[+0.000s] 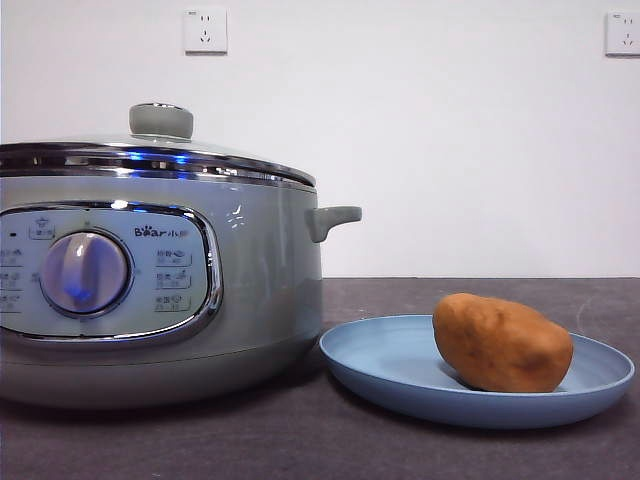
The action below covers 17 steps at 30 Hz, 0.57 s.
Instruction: Take the potato out from the steamer,put the potato on the plate,close the lid
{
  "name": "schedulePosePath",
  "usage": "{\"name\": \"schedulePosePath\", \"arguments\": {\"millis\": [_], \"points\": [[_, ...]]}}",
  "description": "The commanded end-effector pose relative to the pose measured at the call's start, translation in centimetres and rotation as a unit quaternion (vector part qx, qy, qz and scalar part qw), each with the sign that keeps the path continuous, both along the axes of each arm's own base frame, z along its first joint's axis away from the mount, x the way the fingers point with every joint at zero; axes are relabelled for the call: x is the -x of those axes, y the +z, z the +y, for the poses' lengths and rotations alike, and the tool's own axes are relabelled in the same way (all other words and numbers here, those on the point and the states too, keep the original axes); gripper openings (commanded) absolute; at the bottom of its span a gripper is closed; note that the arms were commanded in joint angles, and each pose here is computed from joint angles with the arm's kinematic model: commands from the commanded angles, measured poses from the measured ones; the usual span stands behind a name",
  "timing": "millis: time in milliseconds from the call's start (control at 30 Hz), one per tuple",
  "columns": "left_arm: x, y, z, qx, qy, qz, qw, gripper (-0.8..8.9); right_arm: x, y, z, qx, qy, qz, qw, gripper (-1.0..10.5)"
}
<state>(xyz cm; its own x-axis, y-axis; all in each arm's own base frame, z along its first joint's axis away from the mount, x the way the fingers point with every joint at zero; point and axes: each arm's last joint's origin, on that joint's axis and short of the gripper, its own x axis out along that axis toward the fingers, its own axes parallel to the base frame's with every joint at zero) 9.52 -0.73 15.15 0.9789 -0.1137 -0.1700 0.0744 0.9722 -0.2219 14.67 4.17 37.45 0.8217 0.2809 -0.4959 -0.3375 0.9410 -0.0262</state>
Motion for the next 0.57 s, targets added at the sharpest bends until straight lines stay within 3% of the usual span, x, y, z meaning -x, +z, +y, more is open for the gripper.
{"name": "schedulePosePath", "arguments": {"millis": [33, 200, 367, 567], "points": [[-0.1, -0.4, 0.0, -0.003, 0.001, 0.004, 1.0, -0.03, -0.2, -0.7, -1.4, -0.027, -0.049, 0.011, 0.998, 0.0], [-0.1, -0.4, 0.0, -0.002, 0.001, 0.004, 1.0, -0.03, -0.2, -3.2, -3.0, -0.046, -0.112, -0.039, 0.992, 0.0], [-0.1, -0.4, 0.0, -0.003, 0.001, 0.004, 1.0, -0.03, 0.7, -9.0, -3.4, -0.065, -0.116, -0.154, 0.979, 0.0], [-0.1, -0.4, 0.0, -0.003, 0.001, 0.004, 1.0, -0.03, 2.0, -15.4, -3.3, -0.099, -0.12, -0.182, 0.971, 0.0]]}}
